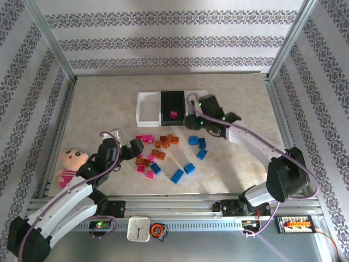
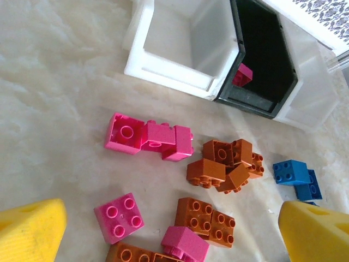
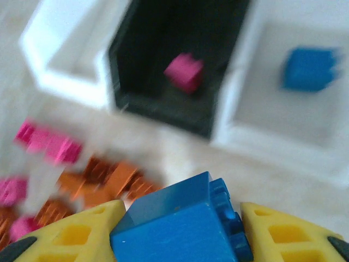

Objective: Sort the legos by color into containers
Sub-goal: Place the lego in the container.

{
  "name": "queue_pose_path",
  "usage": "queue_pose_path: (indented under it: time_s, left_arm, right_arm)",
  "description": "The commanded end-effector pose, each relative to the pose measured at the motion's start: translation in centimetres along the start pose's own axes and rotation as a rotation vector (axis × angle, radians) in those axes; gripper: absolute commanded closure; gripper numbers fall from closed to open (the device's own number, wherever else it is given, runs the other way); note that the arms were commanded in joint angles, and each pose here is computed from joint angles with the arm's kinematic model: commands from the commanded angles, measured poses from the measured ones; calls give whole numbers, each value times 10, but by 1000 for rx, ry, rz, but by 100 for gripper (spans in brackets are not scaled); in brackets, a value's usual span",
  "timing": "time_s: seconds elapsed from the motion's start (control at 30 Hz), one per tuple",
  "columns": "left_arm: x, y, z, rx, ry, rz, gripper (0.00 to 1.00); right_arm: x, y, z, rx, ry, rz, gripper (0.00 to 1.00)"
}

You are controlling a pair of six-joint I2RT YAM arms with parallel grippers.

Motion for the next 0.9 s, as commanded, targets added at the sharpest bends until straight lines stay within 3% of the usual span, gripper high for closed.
queue_pose_path:
  time_s: [0.0,0.3,0.37,0.43,0.5,0.57,0.87]
  left_arm:
    - [1,-2,-1,-33,-5,-43,1]
    - [-2,1,-2,7,46,23,1]
    - [-1,4,-4,8,70,52,0]
    - [2,5,-5,13,99,81,1]
    - [5,6,-6,16,124,101,0]
    - [9,7,-7,24,151,117,1]
    - [39,6,-9,69,271,170,22]
  right_arm:
    - [11,-29,27,85,-37,-149,75]
    - [81,-62,48,158,80,-299,73]
    - [91,-65,50,175,95,-306,69]
    - [97,-65,51,192,102,-306,58]
    - [99,-64,54,203,97,-292,45]
    - [96,-62,56,207,86,-284,39]
    - [67,-44,42,185,44,-228,35]
Point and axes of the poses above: each hand's point on the last joint's axis, 136 mm out from that joint toward the fingers, its own x axis out along the fingers, its own y axis along the line the jaws close on, z = x × y, the point moved 10 cm from there along -x, back along the fingers, and after that the axes turned 7 degrees about -x, right-handed, at the moved point
